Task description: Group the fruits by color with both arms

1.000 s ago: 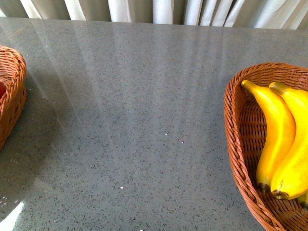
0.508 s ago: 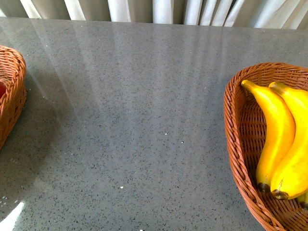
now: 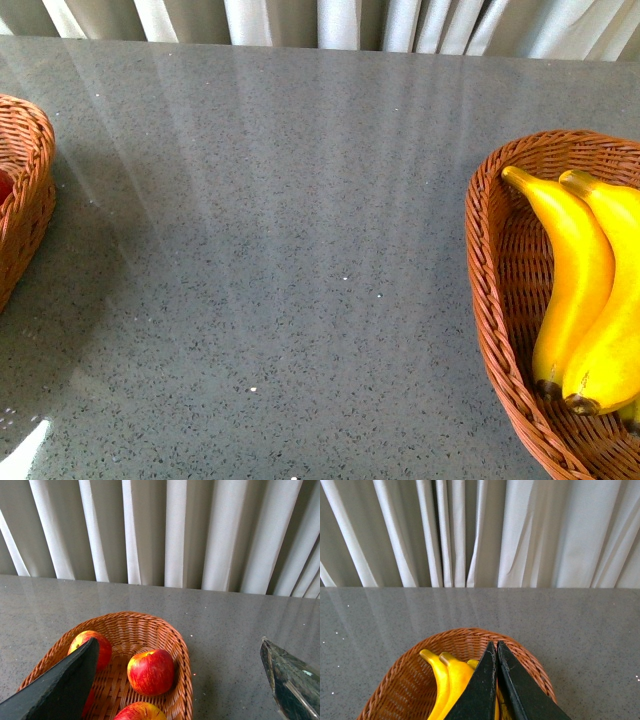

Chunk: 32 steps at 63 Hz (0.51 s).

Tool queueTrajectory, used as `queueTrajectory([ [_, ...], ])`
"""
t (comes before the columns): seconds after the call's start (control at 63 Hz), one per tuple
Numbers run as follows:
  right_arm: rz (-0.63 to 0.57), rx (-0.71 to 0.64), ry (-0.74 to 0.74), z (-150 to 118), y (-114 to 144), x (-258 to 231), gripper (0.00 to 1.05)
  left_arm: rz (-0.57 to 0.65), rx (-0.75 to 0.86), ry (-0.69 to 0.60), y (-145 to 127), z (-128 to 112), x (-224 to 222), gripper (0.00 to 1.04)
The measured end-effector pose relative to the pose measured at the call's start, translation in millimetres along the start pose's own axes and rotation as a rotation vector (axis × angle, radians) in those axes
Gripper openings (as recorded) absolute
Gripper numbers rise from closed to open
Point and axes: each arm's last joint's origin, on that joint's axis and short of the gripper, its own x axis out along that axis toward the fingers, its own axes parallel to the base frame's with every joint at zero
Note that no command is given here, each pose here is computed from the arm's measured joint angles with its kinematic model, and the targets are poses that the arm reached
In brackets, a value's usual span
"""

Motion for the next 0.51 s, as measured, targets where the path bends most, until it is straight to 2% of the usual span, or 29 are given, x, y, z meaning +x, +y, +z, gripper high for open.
queueTrajectory([
  [0.286,0.000,0.000,0.035,-5,0,-11,0.02,0.000,0.000,0.000,0,0,0,0.96],
  [0.508,0.000,0.000,0.006,-3,0,-14,0.02,0.000,0.000,0.000,0,0,0,0.96],
])
